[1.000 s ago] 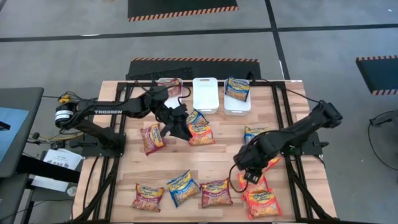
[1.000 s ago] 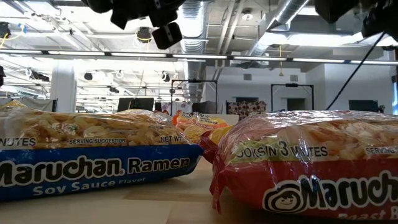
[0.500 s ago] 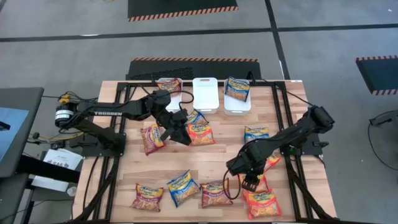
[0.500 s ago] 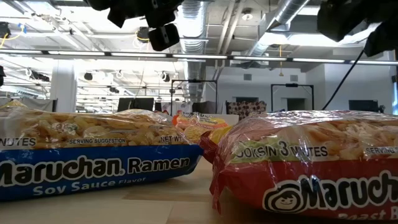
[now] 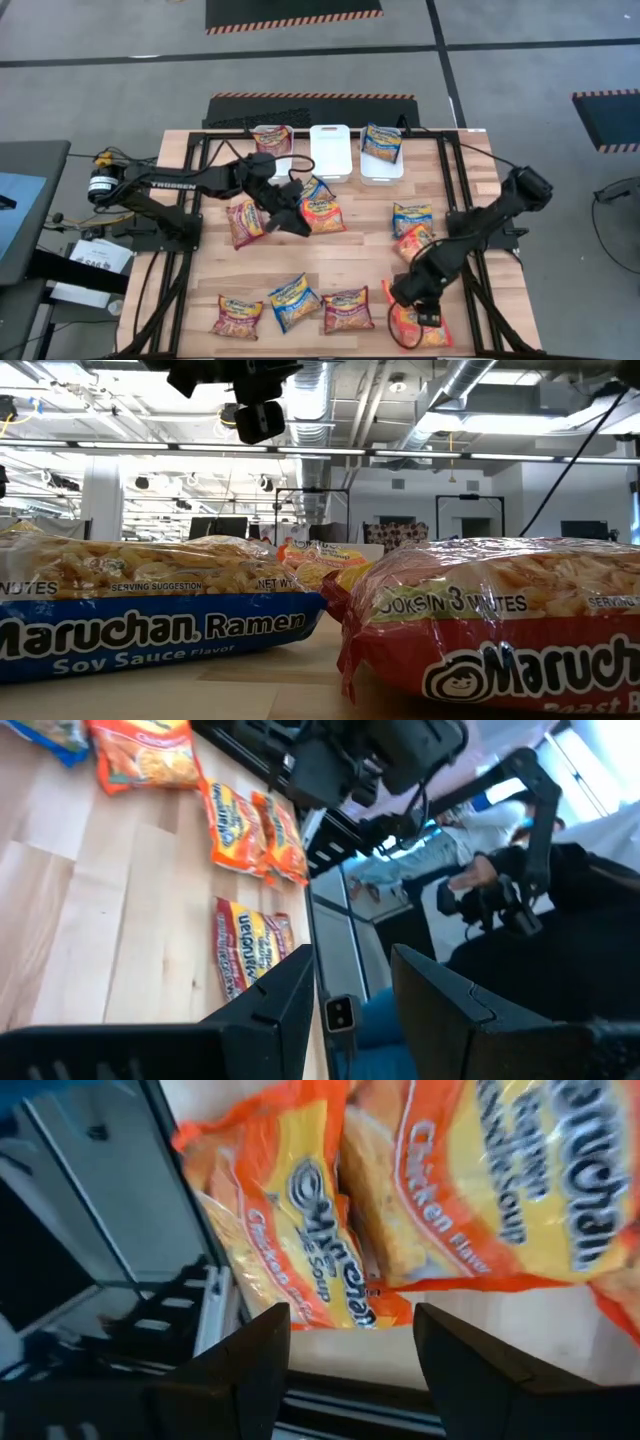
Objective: Sort Maruchan noodles
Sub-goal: Put the orange noodle pack into the middle white bin
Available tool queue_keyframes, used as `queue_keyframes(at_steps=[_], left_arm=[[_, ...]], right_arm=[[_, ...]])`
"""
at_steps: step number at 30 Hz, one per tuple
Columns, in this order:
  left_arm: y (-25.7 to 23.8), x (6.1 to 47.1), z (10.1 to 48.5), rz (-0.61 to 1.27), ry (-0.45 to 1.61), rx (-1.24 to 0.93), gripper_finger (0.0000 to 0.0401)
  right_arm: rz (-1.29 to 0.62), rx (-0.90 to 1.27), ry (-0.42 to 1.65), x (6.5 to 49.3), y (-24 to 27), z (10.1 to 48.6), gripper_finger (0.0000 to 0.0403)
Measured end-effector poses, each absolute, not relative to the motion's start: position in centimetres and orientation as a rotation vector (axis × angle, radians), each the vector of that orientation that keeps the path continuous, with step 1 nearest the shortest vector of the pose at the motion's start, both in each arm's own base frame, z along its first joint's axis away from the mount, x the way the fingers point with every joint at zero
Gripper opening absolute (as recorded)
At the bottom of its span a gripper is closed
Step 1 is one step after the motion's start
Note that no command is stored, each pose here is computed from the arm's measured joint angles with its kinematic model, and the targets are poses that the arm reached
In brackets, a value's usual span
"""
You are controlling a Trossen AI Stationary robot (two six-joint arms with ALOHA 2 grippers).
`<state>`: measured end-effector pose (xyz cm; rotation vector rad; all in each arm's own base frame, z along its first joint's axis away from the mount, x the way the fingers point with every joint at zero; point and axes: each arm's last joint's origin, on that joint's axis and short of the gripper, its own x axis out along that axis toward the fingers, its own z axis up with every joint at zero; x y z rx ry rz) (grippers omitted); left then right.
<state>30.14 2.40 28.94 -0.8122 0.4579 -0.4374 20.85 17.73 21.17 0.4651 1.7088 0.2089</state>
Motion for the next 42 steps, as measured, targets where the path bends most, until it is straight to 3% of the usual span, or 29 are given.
queue_keyframes(at_steps=[16, 32, 42], left_arm=[[2.5, 30.3, 28.7, -0.28, 0.428, -0.808, 0.0121], [2.5, 30.3, 28.7, -0.253, 0.422, -0.806, 0.0121], [2.5, 30.3, 28.7, -0.253, 0.422, -0.806, 0.0121]], right_arm=[[0.247, 0.412, 1.642, 19.5, 19.2, 18.0, 0.0239], [0.211, 0.473, 1.617, 18.6, 19.2, 16.0, 0.0238], [0.224, 0.507, 1.679, 18.8, 19.6, 14.6, 0.0151]])
